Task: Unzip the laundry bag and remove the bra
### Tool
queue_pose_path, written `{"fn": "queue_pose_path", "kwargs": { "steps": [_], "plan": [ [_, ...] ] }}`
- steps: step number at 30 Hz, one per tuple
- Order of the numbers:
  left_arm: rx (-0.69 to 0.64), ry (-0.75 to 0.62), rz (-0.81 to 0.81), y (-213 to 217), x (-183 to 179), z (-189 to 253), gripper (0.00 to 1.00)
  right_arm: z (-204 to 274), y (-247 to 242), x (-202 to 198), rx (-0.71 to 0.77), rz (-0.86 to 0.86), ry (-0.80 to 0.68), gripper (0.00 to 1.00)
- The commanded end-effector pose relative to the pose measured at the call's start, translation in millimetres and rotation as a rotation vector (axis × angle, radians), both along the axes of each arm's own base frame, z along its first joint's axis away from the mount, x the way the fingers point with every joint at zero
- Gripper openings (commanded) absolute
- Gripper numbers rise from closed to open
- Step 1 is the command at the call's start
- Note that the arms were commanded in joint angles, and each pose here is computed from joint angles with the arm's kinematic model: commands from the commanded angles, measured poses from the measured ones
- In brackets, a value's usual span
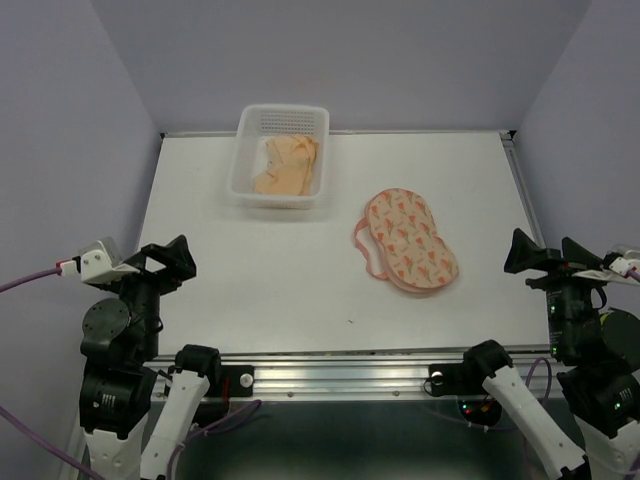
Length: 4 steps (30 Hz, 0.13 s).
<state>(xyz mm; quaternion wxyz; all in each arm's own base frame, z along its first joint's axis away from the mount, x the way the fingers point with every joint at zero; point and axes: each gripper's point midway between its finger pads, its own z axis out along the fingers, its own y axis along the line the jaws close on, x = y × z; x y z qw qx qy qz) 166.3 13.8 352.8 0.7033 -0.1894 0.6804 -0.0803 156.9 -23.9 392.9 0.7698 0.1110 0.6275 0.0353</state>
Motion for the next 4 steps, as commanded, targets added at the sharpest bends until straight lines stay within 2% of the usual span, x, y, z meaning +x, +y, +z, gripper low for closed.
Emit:
{"fn": "queue_pose_path", "kwargs": {
  "steps": [1,4],
  "plan": [
    [0.000,-0.006,-0.029,-7.2,12.9,4.7,0.99,13.7,0.9,-1.1,0.004,0.008,-0.044,1.00],
    [-0.006,0.013,-0.047,-12.1,20.4,0.4,0.99,11.3,4.9,3.7,-0.005,0.019,-0.025,1.00]
  ]
}}
